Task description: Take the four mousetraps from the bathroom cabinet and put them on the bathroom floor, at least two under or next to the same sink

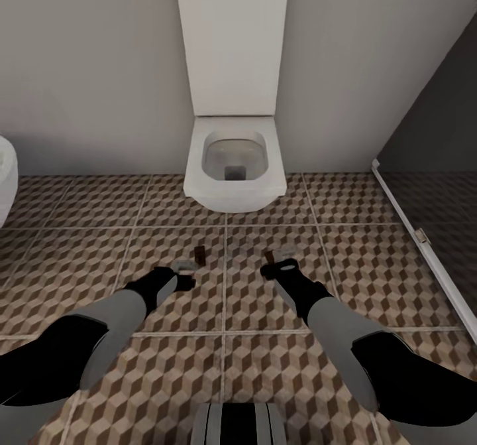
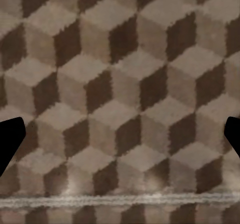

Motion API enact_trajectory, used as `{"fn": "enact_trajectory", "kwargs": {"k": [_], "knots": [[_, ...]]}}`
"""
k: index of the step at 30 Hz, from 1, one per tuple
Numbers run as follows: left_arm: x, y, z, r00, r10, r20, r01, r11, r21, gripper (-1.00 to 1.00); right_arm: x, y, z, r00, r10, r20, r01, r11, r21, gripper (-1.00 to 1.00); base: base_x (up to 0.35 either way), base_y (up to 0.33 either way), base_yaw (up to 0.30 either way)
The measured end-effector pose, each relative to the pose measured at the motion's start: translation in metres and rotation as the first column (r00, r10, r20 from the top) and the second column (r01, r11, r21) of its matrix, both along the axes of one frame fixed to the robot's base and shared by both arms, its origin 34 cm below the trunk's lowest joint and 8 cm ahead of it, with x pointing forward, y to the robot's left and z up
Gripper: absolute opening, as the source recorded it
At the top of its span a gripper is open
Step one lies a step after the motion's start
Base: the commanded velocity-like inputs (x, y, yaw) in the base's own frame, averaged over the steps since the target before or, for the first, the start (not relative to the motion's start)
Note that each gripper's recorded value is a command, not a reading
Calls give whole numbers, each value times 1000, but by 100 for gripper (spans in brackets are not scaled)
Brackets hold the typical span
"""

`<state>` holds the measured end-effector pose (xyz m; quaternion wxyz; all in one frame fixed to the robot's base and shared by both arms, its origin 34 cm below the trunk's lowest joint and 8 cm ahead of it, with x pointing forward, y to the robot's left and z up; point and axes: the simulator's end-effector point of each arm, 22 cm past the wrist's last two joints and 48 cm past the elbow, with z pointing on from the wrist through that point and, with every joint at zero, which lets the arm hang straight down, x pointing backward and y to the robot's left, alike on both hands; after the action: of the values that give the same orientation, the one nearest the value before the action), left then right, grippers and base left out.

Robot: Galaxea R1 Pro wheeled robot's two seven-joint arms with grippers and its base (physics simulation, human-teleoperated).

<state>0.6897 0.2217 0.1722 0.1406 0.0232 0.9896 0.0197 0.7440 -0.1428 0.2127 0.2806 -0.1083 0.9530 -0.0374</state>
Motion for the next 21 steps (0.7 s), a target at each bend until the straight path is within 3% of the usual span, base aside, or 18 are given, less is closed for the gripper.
{"fn": "enact_trajectory", "kwargs": {"k": [4, 21], "knots": [[-7, 6, 1, 1000, 8, 19, -9, 1000, 9, 100, 7, 1, 13, 999, -1, 42, 1, 1000, 9, 100, 0, 0, 0], [-38, 20, 10, 997, 25, 70, -27, 999, 26, 100, -6, -7, 31, 995, 1, 100, -1, 1000, 6, 100, 0, 0, 0]]}}
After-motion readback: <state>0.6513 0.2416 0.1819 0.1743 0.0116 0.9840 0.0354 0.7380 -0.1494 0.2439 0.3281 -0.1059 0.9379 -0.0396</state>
